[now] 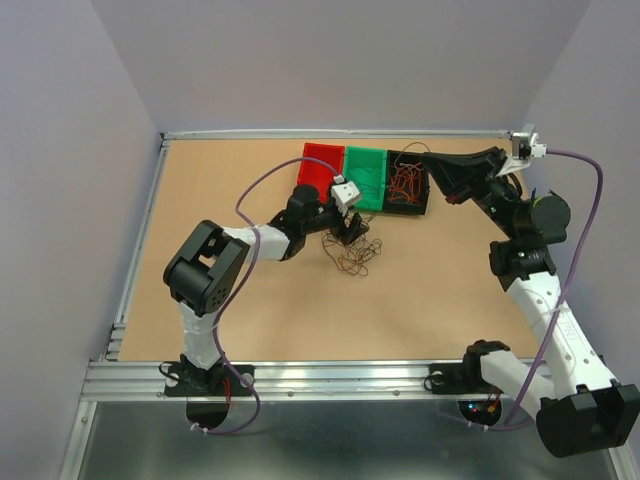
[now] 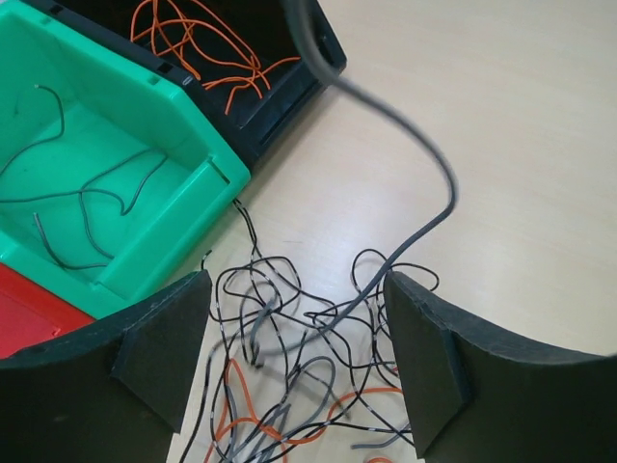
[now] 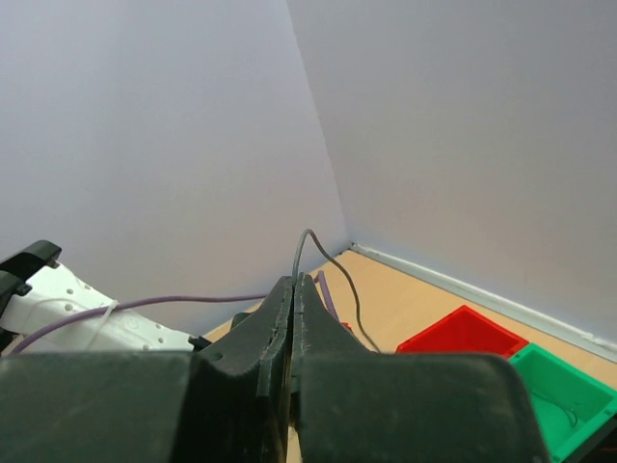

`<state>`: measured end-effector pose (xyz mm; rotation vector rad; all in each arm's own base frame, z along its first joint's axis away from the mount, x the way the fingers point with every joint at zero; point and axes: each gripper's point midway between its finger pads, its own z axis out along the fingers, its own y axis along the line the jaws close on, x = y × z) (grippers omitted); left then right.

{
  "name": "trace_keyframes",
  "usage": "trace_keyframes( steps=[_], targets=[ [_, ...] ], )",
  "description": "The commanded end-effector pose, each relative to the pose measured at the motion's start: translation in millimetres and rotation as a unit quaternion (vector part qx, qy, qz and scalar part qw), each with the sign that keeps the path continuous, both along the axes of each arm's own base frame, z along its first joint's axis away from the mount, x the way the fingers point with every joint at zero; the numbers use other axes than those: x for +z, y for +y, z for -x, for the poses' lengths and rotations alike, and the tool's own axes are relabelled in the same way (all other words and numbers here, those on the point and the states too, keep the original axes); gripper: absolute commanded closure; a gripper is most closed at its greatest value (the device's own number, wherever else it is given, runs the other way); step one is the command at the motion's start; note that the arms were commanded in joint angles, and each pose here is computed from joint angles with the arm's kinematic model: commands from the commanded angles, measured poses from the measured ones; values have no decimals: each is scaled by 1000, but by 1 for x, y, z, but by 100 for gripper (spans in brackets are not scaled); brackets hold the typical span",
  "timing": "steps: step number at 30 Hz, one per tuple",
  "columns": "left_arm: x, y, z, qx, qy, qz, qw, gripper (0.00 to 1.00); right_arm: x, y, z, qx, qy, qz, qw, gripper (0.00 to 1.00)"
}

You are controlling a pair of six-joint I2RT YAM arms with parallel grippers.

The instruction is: Untangle the cables

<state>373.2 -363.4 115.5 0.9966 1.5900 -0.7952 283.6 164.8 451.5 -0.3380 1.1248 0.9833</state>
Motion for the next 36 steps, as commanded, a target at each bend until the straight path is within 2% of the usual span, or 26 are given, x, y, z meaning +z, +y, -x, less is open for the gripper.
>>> trace_keyframes(
  steps=[1, 5, 7, 12, 17, 20, 21, 23, 27, 29, 32, 36],
  targets=[
    [55, 7, -9, 27, -69, 41, 996, 9, 16, -9, 16, 3, -36, -16, 999, 100],
    [78, 27, -13, 56, -102, 68, 991, 3, 17, -12, 19, 9, -35, -20, 999, 99],
    [75, 25, -7, 37, -102, 65, 992, 4, 19, -14, 21, 10, -36, -23, 999, 99],
    [56, 12, -8, 12, -72, 45, 996, 14, 24, -16, 28, 16, -40, -27, 999, 100],
    [50, 5, -5, -2, -71, 37, 997, 16, 28, -19, 32, 13, -44, -32, 998, 99],
    [44, 2, -5, -8, -64, 24, 998, 36, 28, -20, 34, 14, -45, -34, 998, 100],
    [45, 0, -8, -7, -63, 24, 998, 50, 29, -21, 34, 13, -45, -35, 998, 99],
    [38, 0, -9, -8, -54, 16, 998, 57, 29, -22, 35, 12, -45, -36, 998, 99],
    [49, 0, -8, -7, -60, 21, 998, 82, 27, -24, 32, 7, -48, -35, 998, 99],
    [56, 4, -7, 1, -67, 22, 998, 88, 22, -25, 24, 2, -41, -32, 999, 99],
    [76, 11, -4, 8, -81, 34, 996, 88, 5, -23, 2, -1, -16, -24, 1000, 99],
    [99, 15, 18, -24, -75, 54, 995, 88, -27, -20, -37, -2, 21, 13, 1000, 100]
  ],
)
